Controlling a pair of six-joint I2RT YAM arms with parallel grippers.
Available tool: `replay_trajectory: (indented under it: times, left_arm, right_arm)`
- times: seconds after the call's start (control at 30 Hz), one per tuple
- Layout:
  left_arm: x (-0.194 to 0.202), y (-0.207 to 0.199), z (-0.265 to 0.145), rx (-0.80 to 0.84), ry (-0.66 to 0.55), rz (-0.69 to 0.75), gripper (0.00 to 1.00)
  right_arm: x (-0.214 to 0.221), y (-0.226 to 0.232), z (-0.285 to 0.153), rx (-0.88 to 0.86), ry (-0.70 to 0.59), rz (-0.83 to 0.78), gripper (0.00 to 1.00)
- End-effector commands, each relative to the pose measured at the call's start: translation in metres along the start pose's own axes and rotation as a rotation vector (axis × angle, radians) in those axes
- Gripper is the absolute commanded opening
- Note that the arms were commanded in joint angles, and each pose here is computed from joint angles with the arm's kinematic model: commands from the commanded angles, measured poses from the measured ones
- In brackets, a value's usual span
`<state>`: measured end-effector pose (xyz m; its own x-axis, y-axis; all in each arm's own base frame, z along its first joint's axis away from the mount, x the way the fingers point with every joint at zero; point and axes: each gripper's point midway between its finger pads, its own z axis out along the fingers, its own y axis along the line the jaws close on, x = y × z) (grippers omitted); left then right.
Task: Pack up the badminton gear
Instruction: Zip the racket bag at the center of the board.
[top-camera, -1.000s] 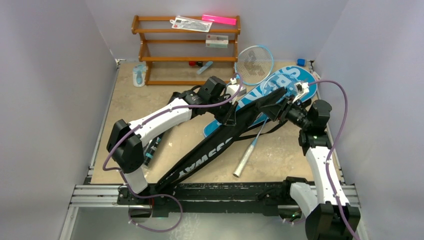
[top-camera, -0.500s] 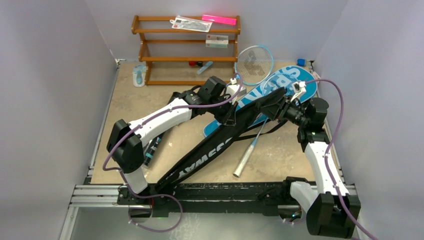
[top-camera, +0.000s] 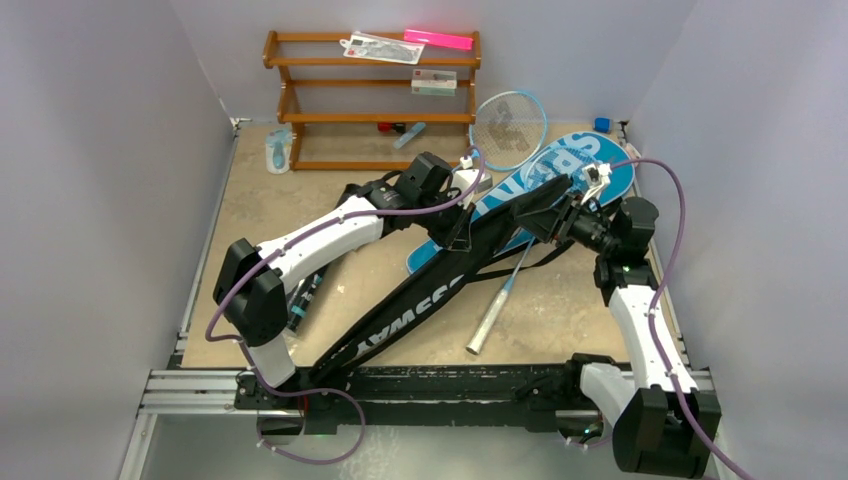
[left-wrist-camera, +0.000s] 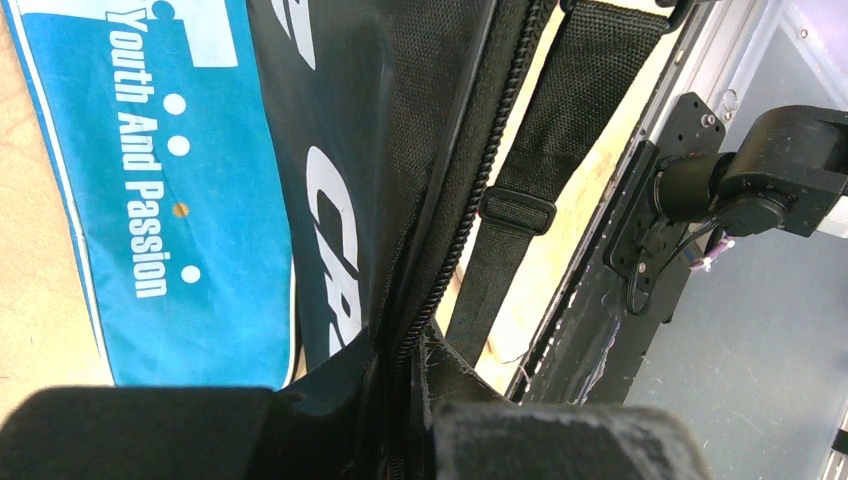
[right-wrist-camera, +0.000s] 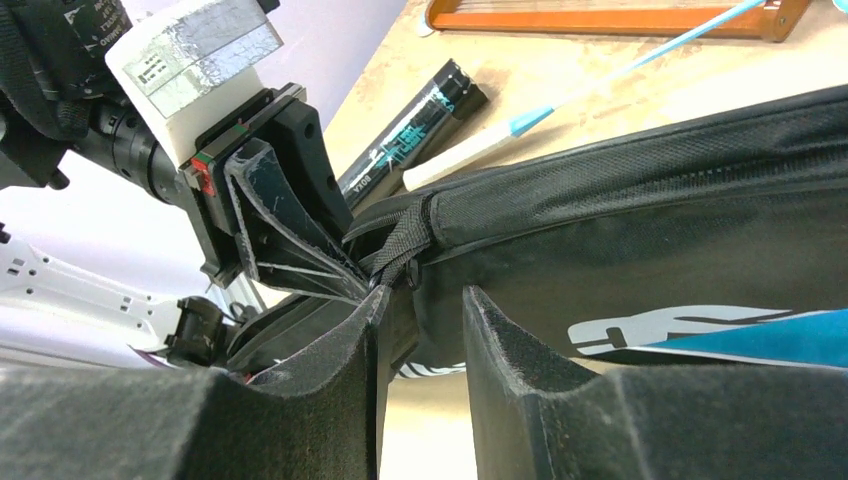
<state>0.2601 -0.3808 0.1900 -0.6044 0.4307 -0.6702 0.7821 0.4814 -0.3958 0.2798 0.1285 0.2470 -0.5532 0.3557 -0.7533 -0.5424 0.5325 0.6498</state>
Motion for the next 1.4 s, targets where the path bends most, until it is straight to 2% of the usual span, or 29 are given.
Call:
replay_trajectory:
  times: [0.0, 0.17, 0.33, 0.8, 1.37]
  left_arm:
    - [-0.032, -0.021, -0.024, 0.045, -0.108, 0.061, 0.00]
    - [-0.032, -0.022, -0.024, 0.048, -0.107, 0.061, 0.00]
    - [-0.033, -0.022, -0.025, 0.047, -0.108, 0.063, 0.00]
    - [-0.034, -0.024, -0.021, 0.062, -0.100, 0.060, 0.00]
    - [-0.036, -0.023, -0.019, 0.064, -0.101, 0.047, 0.00]
  right_arm:
    - [-0.010, 0.012, 0.000, -0.048, -0.014, -0.050, 0.35]
    - [-0.013, 0.012, 0.003, -0.063, -0.011, -0.033, 0.35]
    - [-0.016, 0.008, 0.005, -0.046, -0.019, -0.030, 0.26]
    - [-0.021, 0.013, 0.008, -0.101, -0.031, -0.013, 0.27]
    - [-0.014, 0.008, 0.015, -0.105, -0.007, 0.025, 0.24]
